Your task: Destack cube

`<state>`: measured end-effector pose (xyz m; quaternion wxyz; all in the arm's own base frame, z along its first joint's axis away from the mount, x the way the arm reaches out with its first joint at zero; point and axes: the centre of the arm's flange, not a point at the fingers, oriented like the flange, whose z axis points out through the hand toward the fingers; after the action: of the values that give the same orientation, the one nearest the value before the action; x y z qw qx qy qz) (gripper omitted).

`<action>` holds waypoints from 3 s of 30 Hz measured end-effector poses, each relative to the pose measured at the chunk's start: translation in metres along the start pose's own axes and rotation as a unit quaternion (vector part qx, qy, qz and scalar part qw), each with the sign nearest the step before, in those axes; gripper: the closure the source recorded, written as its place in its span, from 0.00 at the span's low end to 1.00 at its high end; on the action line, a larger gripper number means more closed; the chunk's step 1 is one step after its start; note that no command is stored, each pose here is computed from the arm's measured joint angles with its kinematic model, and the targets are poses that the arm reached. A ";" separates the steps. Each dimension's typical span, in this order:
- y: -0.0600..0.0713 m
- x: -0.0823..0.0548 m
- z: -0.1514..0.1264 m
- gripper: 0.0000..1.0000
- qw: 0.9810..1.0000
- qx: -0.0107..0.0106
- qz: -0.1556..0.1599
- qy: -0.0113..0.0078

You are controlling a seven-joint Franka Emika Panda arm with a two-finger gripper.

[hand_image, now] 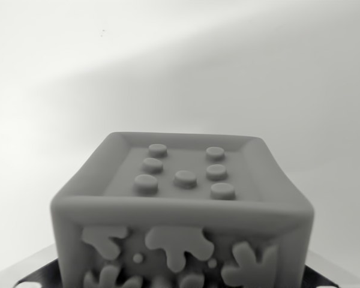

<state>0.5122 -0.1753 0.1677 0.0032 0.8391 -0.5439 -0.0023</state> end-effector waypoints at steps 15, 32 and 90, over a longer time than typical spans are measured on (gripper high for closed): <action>0.000 0.000 0.031 1.00 1.000 0.000 0.000 0.000; -0.001 0.000 0.049 1.00 1.000 0.000 0.000 0.000; -0.002 0.001 0.031 0.00 1.000 0.003 0.000 0.001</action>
<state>0.5137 -0.1753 0.1367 0.0013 0.8392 -0.5439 0.0000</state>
